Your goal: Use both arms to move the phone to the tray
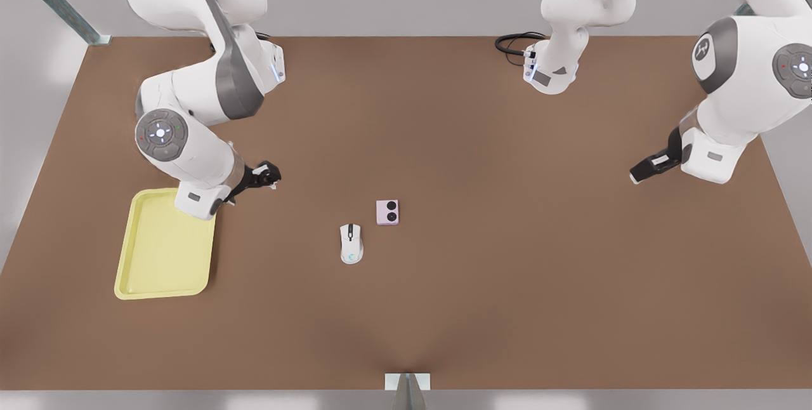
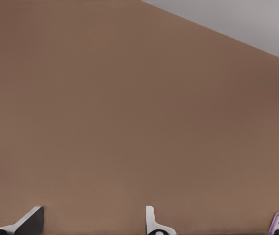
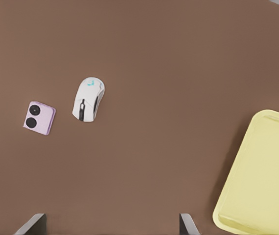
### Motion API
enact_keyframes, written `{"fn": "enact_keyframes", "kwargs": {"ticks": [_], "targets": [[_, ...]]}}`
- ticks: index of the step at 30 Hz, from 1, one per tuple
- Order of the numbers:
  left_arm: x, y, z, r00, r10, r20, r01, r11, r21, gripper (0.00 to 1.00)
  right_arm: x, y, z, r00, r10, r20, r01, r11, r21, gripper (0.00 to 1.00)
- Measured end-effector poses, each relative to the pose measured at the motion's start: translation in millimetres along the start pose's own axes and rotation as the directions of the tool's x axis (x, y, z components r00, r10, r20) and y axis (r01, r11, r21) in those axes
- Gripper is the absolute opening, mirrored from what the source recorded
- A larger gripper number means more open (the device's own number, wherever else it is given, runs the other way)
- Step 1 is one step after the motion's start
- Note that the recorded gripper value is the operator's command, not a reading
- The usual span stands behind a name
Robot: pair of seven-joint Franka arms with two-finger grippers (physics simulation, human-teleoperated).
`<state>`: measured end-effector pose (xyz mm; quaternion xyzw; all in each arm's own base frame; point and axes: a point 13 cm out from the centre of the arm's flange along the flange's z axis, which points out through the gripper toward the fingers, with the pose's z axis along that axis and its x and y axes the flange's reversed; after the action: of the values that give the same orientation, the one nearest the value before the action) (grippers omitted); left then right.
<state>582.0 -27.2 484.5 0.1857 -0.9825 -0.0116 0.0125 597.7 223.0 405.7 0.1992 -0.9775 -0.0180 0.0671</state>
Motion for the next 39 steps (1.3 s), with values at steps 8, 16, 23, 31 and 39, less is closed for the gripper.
{"fn": "enact_keyframes", "kwargs": {"ticks": [8,16,23,31,39], "targets": [[-1.4,-10.9,35.4,0.977,0.2,-0.077,-0.204,0.978,-0.038,1.0,-50.0,150.5,136.7,0.999,0.016,-0.049,-0.017,1.0,-0.013,1.0],[-4.6,-7.2,49.0,0.941,0.319,-0.109,-0.324,0.945,-0.033,1.0,-76.8,231.5,243.9,0.986,0.166,-0.011,-0.166,0.986,-0.004,1.0],[-8.1,-8.3,57.9,0.914,0.387,-0.119,-0.392,0.92,-0.02,1.0,-72.9,252.4,309.2,0.975,0.215,0.049,-0.218,0.973,0.072,1.0],[-10.8,-9.6,65.6,0.89,0.439,-0.124,-0.443,0.896,-0.011,1.0,-80.1,250.2,355.4,0.938,0.326,0.117,-0.33,0.944,0.009,1.0],[-11.8,-10.2,70.6,0.874,0.469,-0.131,-0.474,0.881,-0.007,1.0,-67.0,254.3,372.2,0.906,0.404,0.126,-0.404,0.914,-0.03,1.0]]}}
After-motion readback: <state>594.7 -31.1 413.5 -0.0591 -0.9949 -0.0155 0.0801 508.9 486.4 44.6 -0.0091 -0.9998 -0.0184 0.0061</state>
